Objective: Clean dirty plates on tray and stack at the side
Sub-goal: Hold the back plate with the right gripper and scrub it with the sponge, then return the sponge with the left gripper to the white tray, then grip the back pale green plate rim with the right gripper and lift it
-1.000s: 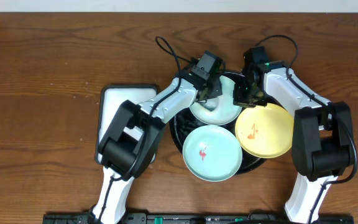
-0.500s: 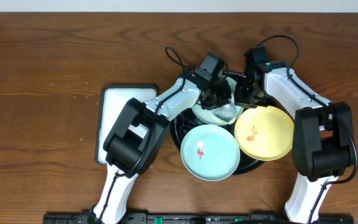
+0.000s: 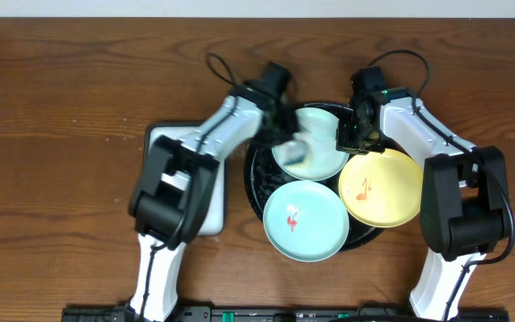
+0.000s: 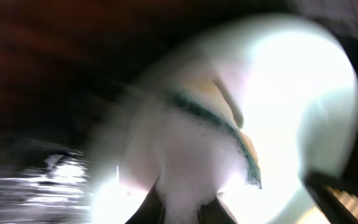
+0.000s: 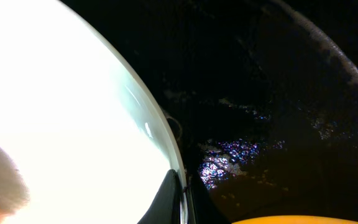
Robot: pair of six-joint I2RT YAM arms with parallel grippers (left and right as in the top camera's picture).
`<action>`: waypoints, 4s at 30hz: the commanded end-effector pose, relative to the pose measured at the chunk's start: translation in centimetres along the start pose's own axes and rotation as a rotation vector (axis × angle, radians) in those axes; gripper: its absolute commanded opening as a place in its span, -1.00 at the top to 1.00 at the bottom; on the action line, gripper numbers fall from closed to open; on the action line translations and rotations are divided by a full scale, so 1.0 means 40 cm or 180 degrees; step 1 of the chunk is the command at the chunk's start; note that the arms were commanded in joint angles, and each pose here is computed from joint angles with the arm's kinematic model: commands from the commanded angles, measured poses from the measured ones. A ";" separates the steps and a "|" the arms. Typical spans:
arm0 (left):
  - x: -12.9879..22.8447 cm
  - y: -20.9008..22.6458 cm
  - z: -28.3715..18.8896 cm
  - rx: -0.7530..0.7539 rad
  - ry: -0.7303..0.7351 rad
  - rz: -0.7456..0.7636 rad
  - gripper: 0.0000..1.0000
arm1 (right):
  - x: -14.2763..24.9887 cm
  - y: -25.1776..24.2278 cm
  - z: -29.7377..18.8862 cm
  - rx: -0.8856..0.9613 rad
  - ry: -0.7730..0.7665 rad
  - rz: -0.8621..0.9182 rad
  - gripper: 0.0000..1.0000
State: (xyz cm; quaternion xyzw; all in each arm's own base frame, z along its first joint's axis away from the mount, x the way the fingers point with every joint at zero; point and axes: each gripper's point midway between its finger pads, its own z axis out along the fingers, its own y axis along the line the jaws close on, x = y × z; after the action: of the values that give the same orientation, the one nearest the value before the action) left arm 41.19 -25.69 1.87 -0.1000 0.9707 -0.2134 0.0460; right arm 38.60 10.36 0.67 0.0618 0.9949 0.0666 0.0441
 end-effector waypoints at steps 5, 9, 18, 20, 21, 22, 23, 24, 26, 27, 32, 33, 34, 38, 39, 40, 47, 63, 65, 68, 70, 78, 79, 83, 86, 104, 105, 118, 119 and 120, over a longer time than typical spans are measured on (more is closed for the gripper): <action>-0.109 0.132 -0.074 -0.1039 -0.0774 0.0448 0.85 | 0.013 -0.012 0.004 0.0100 0.0048 -0.0026 0.98; -0.062 0.080 -0.035 -0.0989 -0.0712 0.0543 0.85 | 0.014 -0.012 0.004 0.0102 0.0052 -0.0025 0.98; 0.105 -0.131 0.134 -0.0067 -0.0200 0.0673 0.85 | 0.016 -0.012 0.004 0.0103 0.0059 -0.0023 0.98; 0.125 -0.150 0.147 0.0028 -0.0124 0.0657 0.85 | 0.016 -0.013 0.004 0.0105 0.0063 -0.0023 0.98; 0.136 -0.160 0.150 0.0088 -0.0070 0.0632 0.85 | 0.016 -0.013 0.004 0.0105 0.0063 -0.0022 0.98; 0.144 -0.167 0.151 0.0132 -0.0026 0.0614 0.85 | 0.017 -0.013 0.004 0.0105 0.0064 -0.0022 0.98; 0.155 -0.174 0.151 0.0184 0.0032 0.0612 0.85 | 0.017 -0.013 0.004 0.0105 0.0064 -0.0022 0.98; 0.163 -0.181 0.150 0.0236 0.0091 0.0613 0.85 | 0.016 -0.013 0.004 0.0105 0.0063 -0.0022 0.98; 0.178 -0.184 0.148 0.0291 0.0199 0.0601 0.85 | 0.016 -0.013 0.004 0.0105 0.0063 -0.0022 0.98; 0.184 -0.175 0.148 0.0266 0.0252 0.0575 0.85 | 0.016 -0.013 0.004 0.0105 0.0063 -0.0022 0.98; 0.202 -0.070 0.135 -0.0162 0.0476 0.0678 0.85 | 0.021 -0.014 0.004 0.0114 0.0089 -0.0020 0.98; 0.194 -0.032 0.129 -0.0373 0.0448 0.0682 0.84 | 0.021 -0.014 0.004 0.0114 0.0088 -0.0020 0.98; 0.183 0.005 0.121 -0.0582 0.0407 0.0645 0.85 | 0.021 -0.014 0.004 0.0113 0.0086 -0.0021 0.98; 0.123 0.102 0.093 -0.1123 0.0160 0.0650 0.85 | 0.021 -0.014 0.004 0.0113 0.0084 -0.0021 0.97; 0.104 0.116 0.085 -0.1211 0.0076 0.0670 0.85 | 0.021 -0.014 0.004 0.0113 0.0084 -0.0021 0.98; 0.083 0.128 0.077 -0.1296 -0.0016 0.0697 0.85 | 0.021 -0.014 0.004 0.0113 0.0086 -0.0021 0.98; -0.047 0.095 0.006 -0.1530 -0.0590 0.0955 0.85 | 0.022 -0.015 0.004 0.0116 0.0091 -0.0024 0.98; -0.084 -0.045 -0.267 -0.1308 -0.0957 0.1094 0.85 | 0.026 -0.018 0.003 0.0134 0.0116 -0.0099 0.98; -0.070 -0.041 -0.315 -0.1312 -0.0961 0.1080 0.85 | 0.028 -0.019 0.003 0.0136 0.0123 -0.0098 0.98; -0.044 -0.008 -0.396 -0.1384 -0.0902 0.1005 0.85 | 0.030 -0.019 0.003 0.0140 0.0134 -0.0099 0.98; -0.024 0.035 -0.453 -0.1475 -0.0818 0.0907 0.84 | 0.032 -0.020 0.003 0.0144 0.0145 -0.0099 0.98; -0.001 0.285 -0.565 -0.1778 -0.0375 0.0064 0.84 | 0.029 -0.018 0.003 0.0126 0.0136 -0.0434 0.98; 0.002 0.310 -0.550 -0.1742 -0.0302 -0.0033 0.85 | 0.026 -0.016 0.004 0.0112 0.0121 -0.0494 0.98; 0.023 0.415 -0.455 -0.1655 -0.0068 -0.0337 0.85 | -0.006 -0.004 0.004 0.0066 -0.0046 -0.0826 0.98; 0.055 0.482 -0.400 -0.1702 0.0068 -0.0466 0.85 | -0.021 0.003 -0.009 0.0052 -0.0121 -0.0911 0.98; 0.069 0.520 -0.371 -0.1723 0.0102 -0.0538 0.11 | -0.100 0.046 -0.344 0.0805 -0.1239 -0.1649 0.97; 0.069 0.520 -0.371 -0.1722 0.0103 -0.0538 0.07 | -0.097 0.055 -0.355 0.0951 -0.1269 -0.1843 0.98; 0.069 0.520 -0.371 -0.1723 0.0102 -0.0538 -0.18 | -0.081 0.118 -0.465 0.2532 -0.1693 -0.2492 0.98; 0.069 0.520 -0.371 -0.1723 0.0102 -0.0538 -0.21 | -0.075 0.130 -0.468 0.2562 -0.1716 -0.2535 0.98; 0.070 0.520 -0.372 -0.1723 0.0103 -0.0538 -0.23 | -0.071 0.138 -0.470 0.2579 -0.1734 -0.2560 0.97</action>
State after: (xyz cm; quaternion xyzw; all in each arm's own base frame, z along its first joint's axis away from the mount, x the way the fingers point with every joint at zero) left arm 32.84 -1.90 6.25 -0.1860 0.9812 0.0487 -0.0166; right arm 40.48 13.09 17.67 -0.2845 0.8737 -0.2855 0.2725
